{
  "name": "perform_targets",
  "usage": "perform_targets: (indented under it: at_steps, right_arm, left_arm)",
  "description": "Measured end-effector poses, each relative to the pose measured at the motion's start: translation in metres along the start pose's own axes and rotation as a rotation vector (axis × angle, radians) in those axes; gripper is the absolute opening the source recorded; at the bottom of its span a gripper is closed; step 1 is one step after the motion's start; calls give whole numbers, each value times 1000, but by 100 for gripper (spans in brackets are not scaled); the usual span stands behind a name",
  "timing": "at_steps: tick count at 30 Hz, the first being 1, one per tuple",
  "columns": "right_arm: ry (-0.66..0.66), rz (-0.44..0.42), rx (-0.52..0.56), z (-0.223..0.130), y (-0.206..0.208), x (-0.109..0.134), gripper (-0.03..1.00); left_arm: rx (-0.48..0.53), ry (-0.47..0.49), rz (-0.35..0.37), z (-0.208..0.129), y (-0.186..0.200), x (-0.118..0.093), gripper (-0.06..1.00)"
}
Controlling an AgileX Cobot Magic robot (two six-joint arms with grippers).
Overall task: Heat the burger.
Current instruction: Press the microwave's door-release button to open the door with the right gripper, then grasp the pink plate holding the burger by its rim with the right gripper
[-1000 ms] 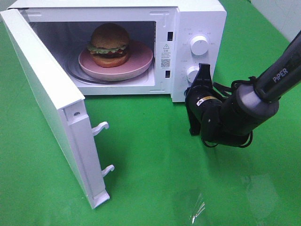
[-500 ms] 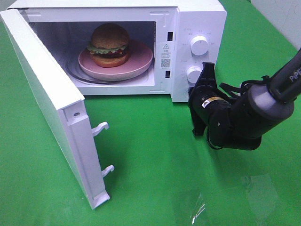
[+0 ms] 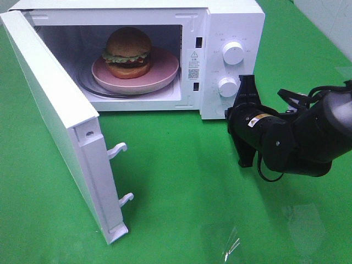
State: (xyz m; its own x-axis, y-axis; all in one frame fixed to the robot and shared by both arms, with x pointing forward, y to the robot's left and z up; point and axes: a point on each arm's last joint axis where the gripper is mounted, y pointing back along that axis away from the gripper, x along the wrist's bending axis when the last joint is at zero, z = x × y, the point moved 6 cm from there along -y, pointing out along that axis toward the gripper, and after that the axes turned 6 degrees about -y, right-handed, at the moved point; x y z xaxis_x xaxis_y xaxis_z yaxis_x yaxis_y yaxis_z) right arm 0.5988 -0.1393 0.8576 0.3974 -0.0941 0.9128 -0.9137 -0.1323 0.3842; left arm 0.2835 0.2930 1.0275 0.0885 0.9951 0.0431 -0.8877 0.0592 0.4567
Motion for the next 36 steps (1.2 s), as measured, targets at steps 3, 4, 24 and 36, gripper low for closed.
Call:
perform_targets:
  at_steps: [3, 4, 24, 36]
  right_arm:
    - [103, -33, 23, -4, 7, 8, 2]
    - [103, -33, 23, -4, 7, 8, 2]
    - [646, -211, 215, -25, 43, 23, 4]
    - [1027, -263, 452, -56, 47, 35, 4]
  left_arm:
    - [0, 0, 0, 0, 0, 0, 99]
    - [0, 0, 0, 0, 0, 0, 99]
    - [0, 0, 0, 0, 0, 0, 99]
    - [0, 0, 0, 0, 0, 0, 99]
